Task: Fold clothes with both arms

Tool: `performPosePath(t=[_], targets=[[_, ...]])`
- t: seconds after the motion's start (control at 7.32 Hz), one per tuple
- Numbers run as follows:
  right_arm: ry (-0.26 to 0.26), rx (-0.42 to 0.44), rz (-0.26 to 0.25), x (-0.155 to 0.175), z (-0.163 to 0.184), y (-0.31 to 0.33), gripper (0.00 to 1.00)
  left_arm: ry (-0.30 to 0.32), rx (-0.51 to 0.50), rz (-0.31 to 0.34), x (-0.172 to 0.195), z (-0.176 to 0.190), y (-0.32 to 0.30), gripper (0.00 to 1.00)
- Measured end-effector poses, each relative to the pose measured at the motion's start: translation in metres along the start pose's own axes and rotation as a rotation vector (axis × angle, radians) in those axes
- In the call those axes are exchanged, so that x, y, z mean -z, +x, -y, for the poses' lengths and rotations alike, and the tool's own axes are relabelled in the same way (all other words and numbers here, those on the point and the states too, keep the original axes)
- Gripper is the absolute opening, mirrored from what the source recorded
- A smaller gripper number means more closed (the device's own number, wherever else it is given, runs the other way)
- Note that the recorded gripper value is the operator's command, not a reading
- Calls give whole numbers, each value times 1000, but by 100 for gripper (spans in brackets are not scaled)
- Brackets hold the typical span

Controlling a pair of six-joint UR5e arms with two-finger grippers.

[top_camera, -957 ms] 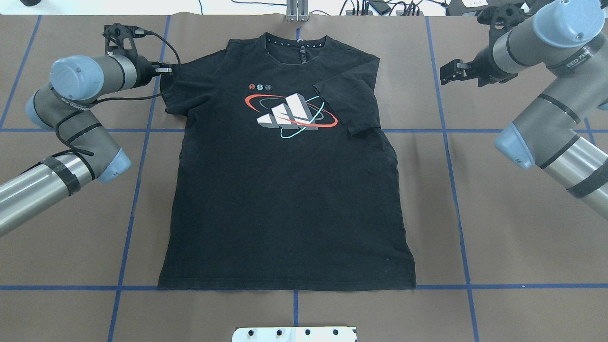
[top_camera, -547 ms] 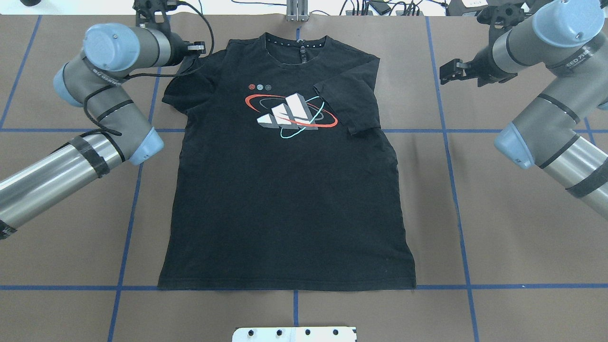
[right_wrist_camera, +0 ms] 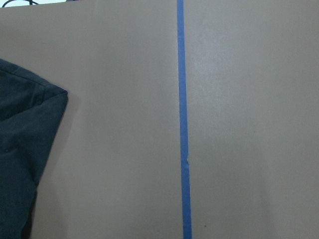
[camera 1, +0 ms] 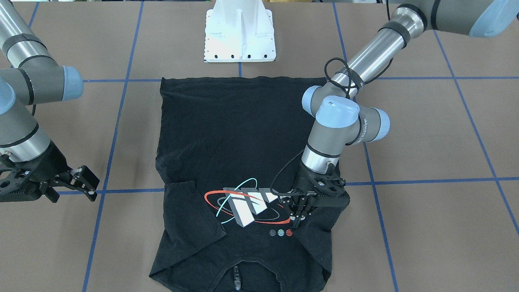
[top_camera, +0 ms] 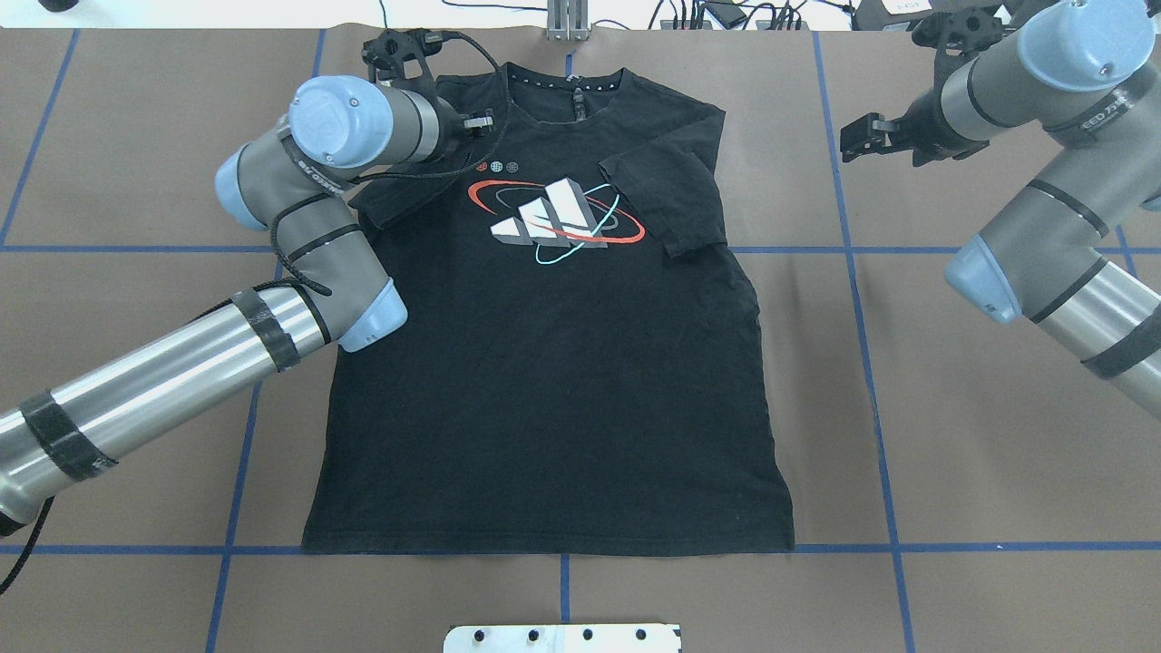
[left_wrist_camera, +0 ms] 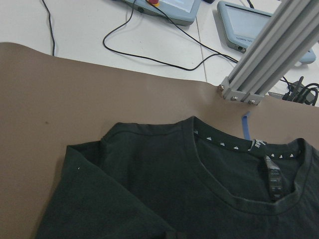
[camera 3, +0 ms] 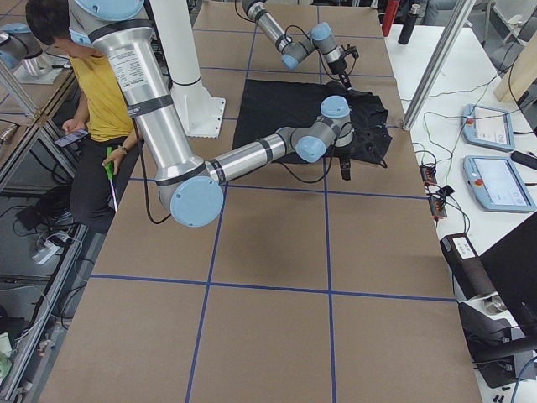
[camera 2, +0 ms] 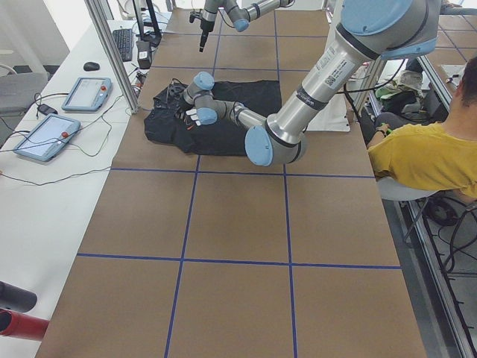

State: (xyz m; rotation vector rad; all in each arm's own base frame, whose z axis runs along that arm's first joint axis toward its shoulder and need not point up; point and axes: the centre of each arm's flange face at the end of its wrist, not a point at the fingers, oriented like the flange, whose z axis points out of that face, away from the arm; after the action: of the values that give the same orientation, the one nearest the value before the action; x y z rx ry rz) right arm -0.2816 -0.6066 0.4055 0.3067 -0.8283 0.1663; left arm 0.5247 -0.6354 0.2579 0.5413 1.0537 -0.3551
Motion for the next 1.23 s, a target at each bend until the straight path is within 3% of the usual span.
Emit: performPosePath(t=[0.41,0.55,0.68,0.96,1.23], targets=[[-1,-1,-1,-1,-1,0,100,-18,21,39,-12,-10,29,0],[-1,-1,-1,-1,-1,0,100,-18,27,50,-15,-8,28,33],[0,0,-1,-1,0,-1,100,-14,30,55,-17,-5,25,99],[6,-14,9,3,2,-7,100,-2,5,38,-10,1,27,100],[18,-58,40,17,-7,-24,100,11,-89,-11,21,6,19,100]])
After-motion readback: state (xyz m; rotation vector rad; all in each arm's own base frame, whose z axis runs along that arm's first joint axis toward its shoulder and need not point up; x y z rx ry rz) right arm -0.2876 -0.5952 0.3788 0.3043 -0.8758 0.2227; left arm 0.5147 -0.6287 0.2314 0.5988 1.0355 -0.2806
